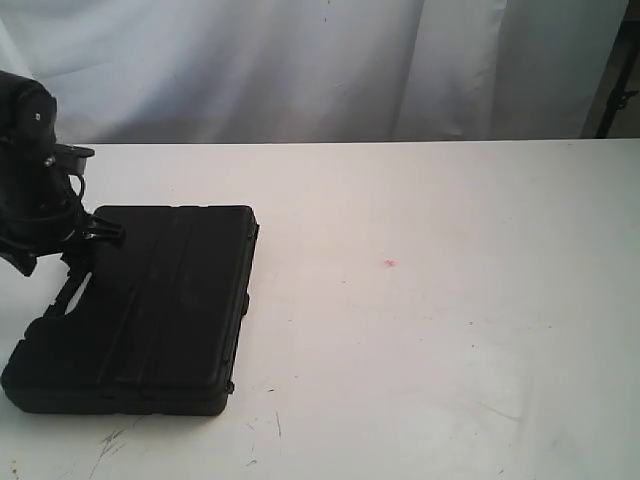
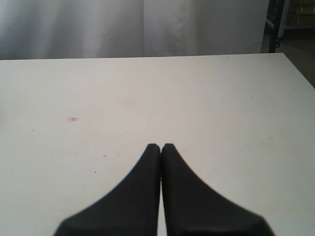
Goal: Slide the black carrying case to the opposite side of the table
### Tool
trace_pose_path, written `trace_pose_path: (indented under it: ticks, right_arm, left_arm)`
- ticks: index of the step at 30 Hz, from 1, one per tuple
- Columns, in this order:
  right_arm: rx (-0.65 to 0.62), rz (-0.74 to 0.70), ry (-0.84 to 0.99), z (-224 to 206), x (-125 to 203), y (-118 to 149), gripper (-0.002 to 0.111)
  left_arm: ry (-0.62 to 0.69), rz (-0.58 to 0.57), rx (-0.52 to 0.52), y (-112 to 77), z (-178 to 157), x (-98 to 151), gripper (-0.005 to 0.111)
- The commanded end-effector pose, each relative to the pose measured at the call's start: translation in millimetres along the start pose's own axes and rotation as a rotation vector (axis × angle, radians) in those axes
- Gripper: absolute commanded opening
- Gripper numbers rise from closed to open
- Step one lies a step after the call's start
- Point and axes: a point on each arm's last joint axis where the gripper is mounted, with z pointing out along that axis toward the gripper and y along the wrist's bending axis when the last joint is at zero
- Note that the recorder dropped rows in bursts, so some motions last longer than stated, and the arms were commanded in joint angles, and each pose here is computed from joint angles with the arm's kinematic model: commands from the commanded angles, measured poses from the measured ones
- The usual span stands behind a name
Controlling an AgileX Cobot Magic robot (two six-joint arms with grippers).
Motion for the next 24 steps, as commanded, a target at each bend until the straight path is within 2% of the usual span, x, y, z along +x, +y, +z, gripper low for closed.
trace_pose_path:
  ticks: [1,4,5,6,7,9,12,13,15,16,21,24]
  right_arm:
    - [0.004,0.008,-0.004,0.0,0.7,-0.3,0.000]
    - [0.004,0.008,-0.004,0.0,0.7,-0.3,0.000]
    - [0.004,0.008,-0.004,0.0,0.7,-0.3,0.000]
    - [0.004,0.008,-0.004,0.0,0.7,-0.3,0.000]
    - [0.004,0.008,-0.004,0.0,0.7,-0.3,0.000]
    - [0.004,0.011,-0.004,0.0,0.7,-0.3,0.000]
    - [0.004,0.011,-0.004,0.0,0.7,-0.3,0.000]
    - [0.004,0.011,-0.004,0.0,0.7,-0.3,0.000]
    - [0.004,0.011,-0.004,0.0,0.7,-0.3,0.000]
    - [0.004,0.011,-0.004,0.0,0.7,-0.3,0.000]
    - [0.004,0.011,-0.004,0.0,0.7,-0.3,0.000]
    - [0.004,0.011,-0.004,0.0,0.7,-0.3,0.000]
  left_arm:
    - [-0.098,-0.063,0.047,5.4,-36.6,2.7,0.051]
    - [-0.180,-0.105,0.117,6.1,-63.2,5.6,0.031]
    - [-0.211,-0.108,0.138,7.0,-74.0,7.6,0.022]
    - [-0.265,-0.113,0.174,9.1,-94.2,12.7,0.006]
    - [-0.298,-0.107,0.192,10.4,-105.8,16.1,0.000]
    - [-0.414,-0.124,0.252,16.2,-144.5,37.6,0.001]
    - [-0.562,-0.147,0.287,24.3,-168.9,74.1,0.000]
    - [-0.633,-0.154,0.297,28.2,-174.5,98.1,0.000]
    - [-0.698,-0.169,0.319,31.0,-174.6,129.1,0.000]
    - [-0.760,-0.186,0.345,33.1,-176.7,153.0,0.000]
    - [-0.863,-0.209,0.380,35.6,-160.9,211.5,0.000]
    - [-0.882,-0.211,0.383,36.3,-153.3,231.3,0.000]
